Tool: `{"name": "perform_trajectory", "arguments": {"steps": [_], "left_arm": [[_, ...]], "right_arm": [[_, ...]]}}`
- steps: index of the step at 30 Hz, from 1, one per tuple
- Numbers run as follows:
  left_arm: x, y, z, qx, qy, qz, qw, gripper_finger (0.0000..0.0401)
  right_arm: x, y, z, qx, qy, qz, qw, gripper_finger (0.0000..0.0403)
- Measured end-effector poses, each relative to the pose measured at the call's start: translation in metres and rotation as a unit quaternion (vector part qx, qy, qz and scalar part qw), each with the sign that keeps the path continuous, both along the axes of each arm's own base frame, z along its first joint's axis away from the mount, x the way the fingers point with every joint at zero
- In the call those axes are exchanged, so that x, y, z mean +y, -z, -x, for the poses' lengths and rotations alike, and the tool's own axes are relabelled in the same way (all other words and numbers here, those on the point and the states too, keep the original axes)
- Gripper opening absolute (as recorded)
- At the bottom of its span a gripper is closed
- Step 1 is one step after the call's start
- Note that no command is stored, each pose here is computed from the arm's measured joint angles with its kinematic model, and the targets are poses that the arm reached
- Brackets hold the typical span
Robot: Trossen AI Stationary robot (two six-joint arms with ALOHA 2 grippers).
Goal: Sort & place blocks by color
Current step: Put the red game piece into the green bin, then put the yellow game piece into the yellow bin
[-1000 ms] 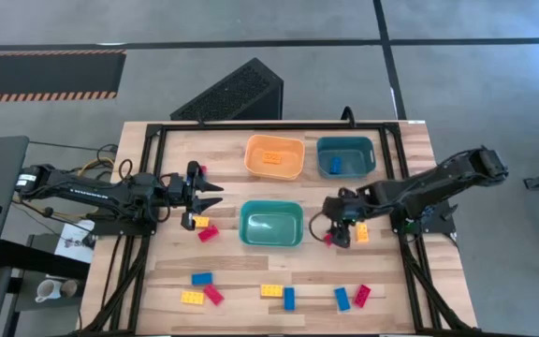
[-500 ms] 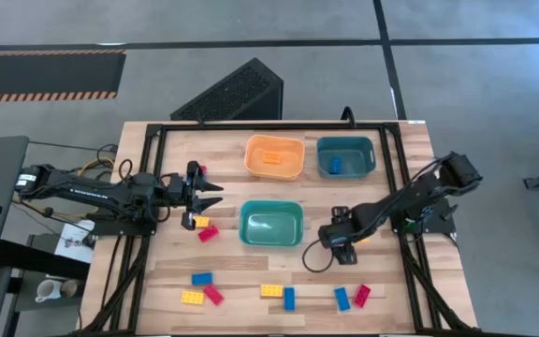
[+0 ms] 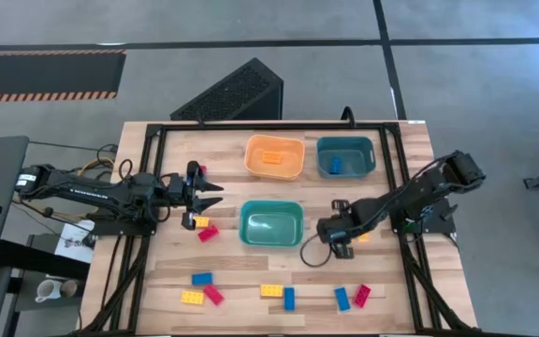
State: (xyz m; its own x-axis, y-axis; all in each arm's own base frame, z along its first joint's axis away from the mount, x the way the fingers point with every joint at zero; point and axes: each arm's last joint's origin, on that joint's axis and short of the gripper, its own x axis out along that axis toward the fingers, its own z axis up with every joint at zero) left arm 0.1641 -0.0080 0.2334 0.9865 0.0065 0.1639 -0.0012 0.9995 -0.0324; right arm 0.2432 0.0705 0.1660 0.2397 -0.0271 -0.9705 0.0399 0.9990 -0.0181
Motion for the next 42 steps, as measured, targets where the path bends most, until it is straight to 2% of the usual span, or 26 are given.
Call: {"name": "perform_trajectory", "arguments": {"steps": [3,5,10,14,19,24,26,31,33,39,42], "left_arm": [[0.000,0.000,0.000,0.000,0.000,0.000,1.000,0.0116],[0.000,0.000,0.000,0.000,0.000,0.000,1.000,0.0116],[0.000,0.000,0.000,0.000,0.000,0.001,1.000,0.0116],[0.000,0.000,0.000,0.000,0.001,0.004,1.000,0.0116],[0.000,0.000,0.000,0.000,0.001,0.004,1.000,0.0116],[0.000,0.001,0.000,0.007,-0.004,0.004,1.000,0.0116],[0.000,0.001,0.000,0.007,-0.005,0.004,1.000,0.0116],[0.000,0.001,0.000,0.008,-0.008,0.005,1.000,0.0116],[0.000,0.001,0.000,0.009,-0.008,0.005,1.000,0.0116],[0.000,0.001,0.000,0.006,-0.004,0.004,1.000,0.0116],[0.000,0.001,0.000,0.007,-0.004,0.004,1.000,0.0116]], "right_arm": [[-0.008,-0.022,-0.003,-0.039,0.040,0.007,0.998,0.0122],[-0.012,-0.040,-0.007,-0.094,0.056,0.012,0.994,0.0122],[-0.019,-0.074,-0.028,-0.273,0.060,0.006,0.960,0.0122],[-0.023,-0.082,-0.040,-0.337,0.060,-0.004,0.939,0.0122],[-0.026,-0.071,-0.056,-0.338,0.060,-0.017,0.939,0.0122],[-0.023,-0.059,-0.071,-0.310,0.052,-0.018,0.949,0.0125],[-0.022,-0.058,-0.075,-0.308,0.052,-0.018,0.950,0.0152],[-0.020,-0.057,-0.082,-0.297,0.050,-0.019,0.954,0.0253],[-0.020,-0.059,-0.083,-0.299,0.051,-0.020,0.953,0.0278],[-0.022,-0.070,-0.075,-0.307,0.056,-0.019,0.950,0.0302],[-0.022,-0.083,-0.075,-0.344,0.059,-0.025,0.937,0.0302]]}}
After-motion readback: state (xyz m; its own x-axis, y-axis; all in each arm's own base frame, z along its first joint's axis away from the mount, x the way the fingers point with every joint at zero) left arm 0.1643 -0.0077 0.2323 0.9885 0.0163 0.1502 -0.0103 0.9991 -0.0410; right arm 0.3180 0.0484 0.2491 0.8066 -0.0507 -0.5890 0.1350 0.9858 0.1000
